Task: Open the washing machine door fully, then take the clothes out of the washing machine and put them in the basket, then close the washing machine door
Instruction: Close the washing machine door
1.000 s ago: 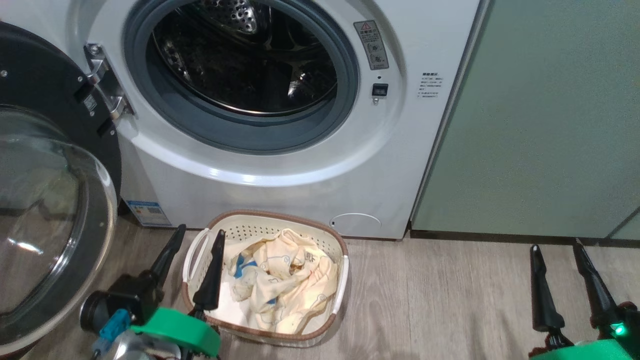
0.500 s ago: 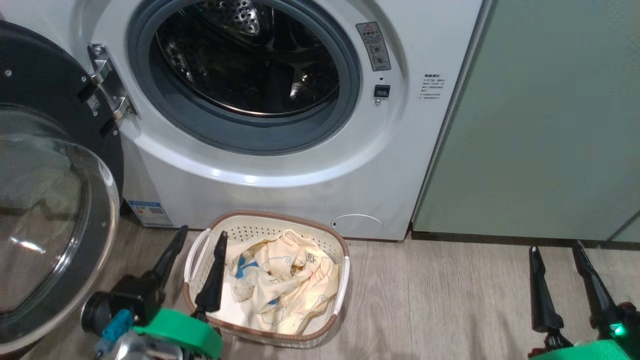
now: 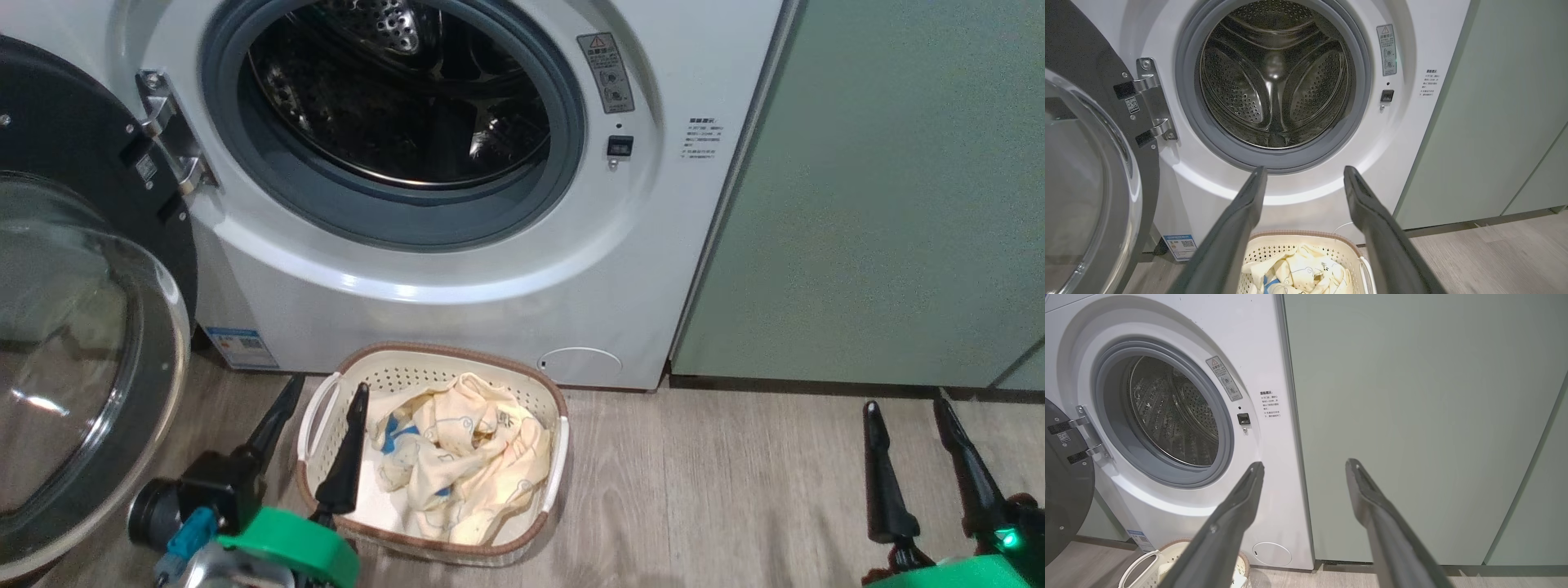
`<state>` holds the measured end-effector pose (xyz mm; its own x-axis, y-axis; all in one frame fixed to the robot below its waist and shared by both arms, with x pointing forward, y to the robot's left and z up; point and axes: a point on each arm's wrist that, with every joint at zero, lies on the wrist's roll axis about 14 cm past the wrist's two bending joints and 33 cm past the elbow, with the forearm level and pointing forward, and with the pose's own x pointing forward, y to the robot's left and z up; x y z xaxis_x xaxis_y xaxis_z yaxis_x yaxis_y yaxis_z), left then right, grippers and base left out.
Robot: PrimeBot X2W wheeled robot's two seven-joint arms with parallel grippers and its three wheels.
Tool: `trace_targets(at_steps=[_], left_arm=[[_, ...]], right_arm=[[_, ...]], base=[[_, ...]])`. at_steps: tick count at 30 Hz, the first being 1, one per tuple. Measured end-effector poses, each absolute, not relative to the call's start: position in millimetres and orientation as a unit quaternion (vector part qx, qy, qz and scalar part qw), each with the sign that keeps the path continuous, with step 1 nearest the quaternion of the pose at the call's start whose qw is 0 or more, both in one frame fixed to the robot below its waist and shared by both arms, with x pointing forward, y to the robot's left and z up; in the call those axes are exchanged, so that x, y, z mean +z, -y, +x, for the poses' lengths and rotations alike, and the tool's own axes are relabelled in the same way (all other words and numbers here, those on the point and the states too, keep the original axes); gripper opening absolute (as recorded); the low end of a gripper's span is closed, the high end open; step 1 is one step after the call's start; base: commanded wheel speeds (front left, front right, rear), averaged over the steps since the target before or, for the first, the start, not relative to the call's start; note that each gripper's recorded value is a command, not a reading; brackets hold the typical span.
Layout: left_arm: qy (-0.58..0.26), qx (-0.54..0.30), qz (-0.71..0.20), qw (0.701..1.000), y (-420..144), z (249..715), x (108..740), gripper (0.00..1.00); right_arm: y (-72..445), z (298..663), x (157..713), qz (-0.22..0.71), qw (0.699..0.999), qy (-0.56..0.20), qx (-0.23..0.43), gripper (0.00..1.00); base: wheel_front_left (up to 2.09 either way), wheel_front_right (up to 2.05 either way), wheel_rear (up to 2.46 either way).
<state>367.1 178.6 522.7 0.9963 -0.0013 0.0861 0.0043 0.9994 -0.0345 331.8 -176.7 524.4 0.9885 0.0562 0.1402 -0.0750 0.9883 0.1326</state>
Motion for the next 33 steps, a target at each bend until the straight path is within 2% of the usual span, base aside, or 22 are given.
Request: trace_targets(at_steps=[8, 24, 33], left_arm=[[0.046, 0.003, -0.012, 0.999, -179.9, 366.7, 524.3, 1.00], [0.049, -0.002, -0.011, 0.999, -177.5, 368.0, 525.0, 1.00], [0.055, -0.006, -0.010, 0.998, -175.7, 366.4, 527.4, 1.00]], right_arm=[[176.9, 331.3, 525.6, 0.069, 0.995, 0.070, 0.033, 1.00], [179.3, 331.4, 525.3, 0.068, 0.995, 0.070, 0.029, 1.00], [178.3, 331.4, 526.0, 0.068, 0.995, 0.071, 0.031, 1.00]], base=[[-0.66, 0.66, 0.00], [-1.84, 1.82, 0.02], [-0.79, 0.79, 0.00]])
